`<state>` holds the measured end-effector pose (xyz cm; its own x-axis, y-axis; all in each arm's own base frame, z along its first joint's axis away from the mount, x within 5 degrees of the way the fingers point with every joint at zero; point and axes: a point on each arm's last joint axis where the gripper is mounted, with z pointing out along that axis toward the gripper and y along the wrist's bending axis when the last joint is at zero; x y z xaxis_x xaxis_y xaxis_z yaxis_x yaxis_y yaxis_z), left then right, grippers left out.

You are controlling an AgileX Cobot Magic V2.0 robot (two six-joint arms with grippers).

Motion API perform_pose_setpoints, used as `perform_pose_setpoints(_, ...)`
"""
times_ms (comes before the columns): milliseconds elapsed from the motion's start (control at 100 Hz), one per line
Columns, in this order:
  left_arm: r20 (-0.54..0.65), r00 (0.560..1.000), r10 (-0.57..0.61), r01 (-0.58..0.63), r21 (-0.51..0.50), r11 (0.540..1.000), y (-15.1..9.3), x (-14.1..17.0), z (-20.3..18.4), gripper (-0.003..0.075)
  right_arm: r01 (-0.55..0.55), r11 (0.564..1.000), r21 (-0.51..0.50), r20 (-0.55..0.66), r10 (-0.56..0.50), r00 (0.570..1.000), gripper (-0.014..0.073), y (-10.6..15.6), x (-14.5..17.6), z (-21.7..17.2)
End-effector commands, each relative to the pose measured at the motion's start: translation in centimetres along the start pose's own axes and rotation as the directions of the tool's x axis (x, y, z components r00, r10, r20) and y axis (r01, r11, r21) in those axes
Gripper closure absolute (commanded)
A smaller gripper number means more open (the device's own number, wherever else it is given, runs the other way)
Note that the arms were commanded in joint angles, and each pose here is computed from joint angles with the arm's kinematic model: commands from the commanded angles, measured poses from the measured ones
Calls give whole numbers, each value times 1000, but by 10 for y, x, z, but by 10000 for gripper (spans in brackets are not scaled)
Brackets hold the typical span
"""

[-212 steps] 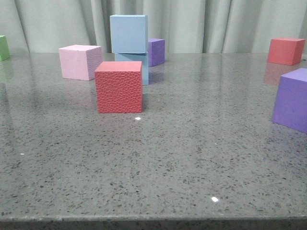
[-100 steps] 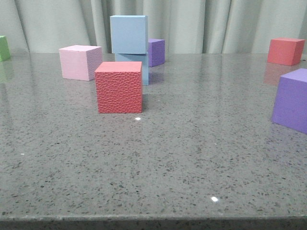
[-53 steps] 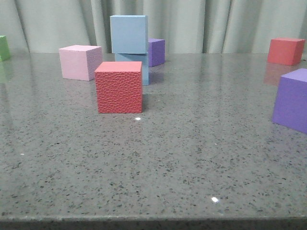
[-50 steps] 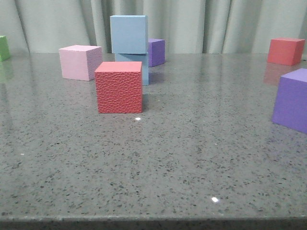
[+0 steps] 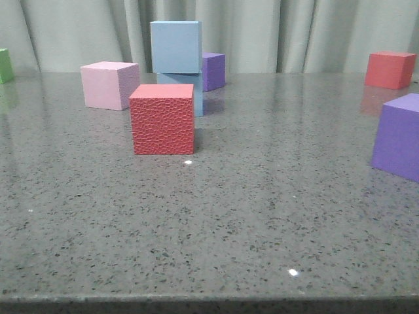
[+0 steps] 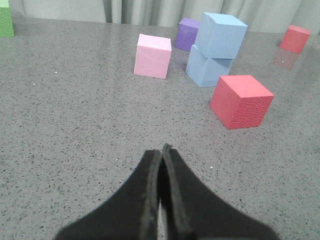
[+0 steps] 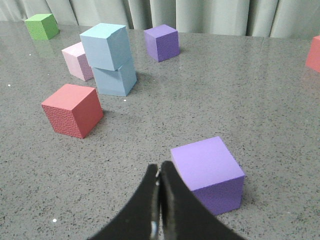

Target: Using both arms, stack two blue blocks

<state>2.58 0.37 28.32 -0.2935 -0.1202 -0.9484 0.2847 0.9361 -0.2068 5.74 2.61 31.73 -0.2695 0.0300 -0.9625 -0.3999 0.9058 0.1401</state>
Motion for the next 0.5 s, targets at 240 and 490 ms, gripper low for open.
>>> perform_pose_setpoints(240, 94, 994, 48, -50, 22, 998, -3, -8, 4, 739, 25, 1000, -9, 91, -24, 996, 707, 2, -14, -3)
perform_pose_setpoints(490, 203, 967, 155, -166, 37, 985, -8, 2, 17, 739, 25, 1000, -9, 91, -24, 996, 707, 2, -14, -3)
